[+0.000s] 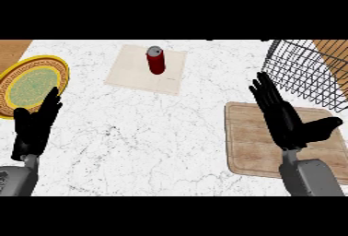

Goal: Pick the sweet potato from the cutting board and place it in the basket

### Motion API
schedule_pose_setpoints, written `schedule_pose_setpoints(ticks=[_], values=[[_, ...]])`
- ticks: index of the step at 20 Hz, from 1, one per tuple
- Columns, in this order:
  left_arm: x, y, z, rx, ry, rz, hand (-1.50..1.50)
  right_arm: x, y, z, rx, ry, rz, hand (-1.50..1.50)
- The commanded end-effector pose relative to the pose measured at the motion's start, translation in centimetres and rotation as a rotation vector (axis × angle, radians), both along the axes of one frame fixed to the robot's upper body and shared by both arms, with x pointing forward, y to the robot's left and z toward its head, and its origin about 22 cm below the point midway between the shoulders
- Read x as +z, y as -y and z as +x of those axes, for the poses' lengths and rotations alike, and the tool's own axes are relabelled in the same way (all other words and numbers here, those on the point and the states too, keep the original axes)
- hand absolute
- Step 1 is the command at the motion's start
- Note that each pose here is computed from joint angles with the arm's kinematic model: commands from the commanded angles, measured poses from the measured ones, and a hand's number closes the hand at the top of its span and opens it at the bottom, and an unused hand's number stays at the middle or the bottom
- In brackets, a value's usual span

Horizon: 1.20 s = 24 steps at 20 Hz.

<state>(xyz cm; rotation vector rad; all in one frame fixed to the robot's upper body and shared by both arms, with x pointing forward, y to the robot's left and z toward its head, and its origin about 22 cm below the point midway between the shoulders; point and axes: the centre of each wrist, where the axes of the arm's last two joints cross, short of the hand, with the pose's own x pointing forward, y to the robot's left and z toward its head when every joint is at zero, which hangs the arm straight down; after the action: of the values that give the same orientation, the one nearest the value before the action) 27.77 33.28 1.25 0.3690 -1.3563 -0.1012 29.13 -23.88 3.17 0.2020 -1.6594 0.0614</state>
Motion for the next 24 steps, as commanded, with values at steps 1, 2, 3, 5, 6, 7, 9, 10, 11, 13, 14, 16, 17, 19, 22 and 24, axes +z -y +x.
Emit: schedule_pose_setpoints(ticks=[1,2,3,5,6,7,9,10,11,13,14,16,17,19,22,24], values=[[0.5,-0.2,0.3,0.003,0.052,-0.004,0.00,2.9,3.7,2.4,0.105,0.098,0.046,1.50],[1.8,1.2,1.8,-0.031,0.071,-0.022,0.00,5.2,4.7,4.5,0.172,0.158,0.086,1.50],[2.6,1.0,1.6,-0.064,0.075,-0.029,0.00,6.4,6.2,4.9,0.216,0.207,0.114,1.50],[2.6,2.1,2.2,-0.075,0.082,-0.061,0.00,9.1,6.8,5.8,0.324,0.330,0.169,1.50],[3.4,3.1,2.7,-0.112,0.111,-0.085,0.00,9.9,6.5,6.4,0.379,0.347,0.187,1.50],[1.8,3.3,2.1,-0.120,0.049,-0.103,0.00,13.6,4.2,5.3,0.580,0.487,-0.169,1.50],[2.1,2.7,2.1,-0.122,0.030,-0.111,0.00,12.6,4.3,4.7,0.762,0.519,-0.175,-1.50],[1.5,3.2,1.9,-0.104,0.029,-0.134,0.00,12.7,4.4,4.2,0.796,0.579,-0.210,-1.50],[1.8,3.0,1.9,-0.120,0.036,-0.139,0.00,11.2,5.0,3.7,0.797,0.591,-0.219,-1.50],[2.2,2.5,1.7,-0.094,0.027,-0.145,0.00,8.0,6.6,2.6,0.779,0.626,-0.161,-1.50],[1.1,2.5,2.0,-0.068,0.004,-0.145,0.00,8.0,6.5,2.6,0.756,0.655,-0.180,-1.50],[1.5,0.8,2.0,-0.071,0.006,-0.149,0.00,7.3,6.7,2.6,0.712,0.650,-0.246,-1.50],[2.5,1.8,1.5,-0.091,0.017,-0.155,0.00,8.8,4.8,3.2,0.705,0.649,-0.267,-1.50],[3.8,0.4,2.0,-0.092,0.013,-0.145,0.00,14.6,7.8,3.8,0.683,0.584,-0.346,-1.50],[2.0,1.7,0.4,-0.101,0.006,-0.141,0.00,16.8,7.2,3.2,0.707,0.490,-0.562,-1.50],[1.0,1.0,1.0,-0.072,0.016,-0.143,0.00,20.7,9.5,3.2,0.676,0.471,-0.761,-1.50]])
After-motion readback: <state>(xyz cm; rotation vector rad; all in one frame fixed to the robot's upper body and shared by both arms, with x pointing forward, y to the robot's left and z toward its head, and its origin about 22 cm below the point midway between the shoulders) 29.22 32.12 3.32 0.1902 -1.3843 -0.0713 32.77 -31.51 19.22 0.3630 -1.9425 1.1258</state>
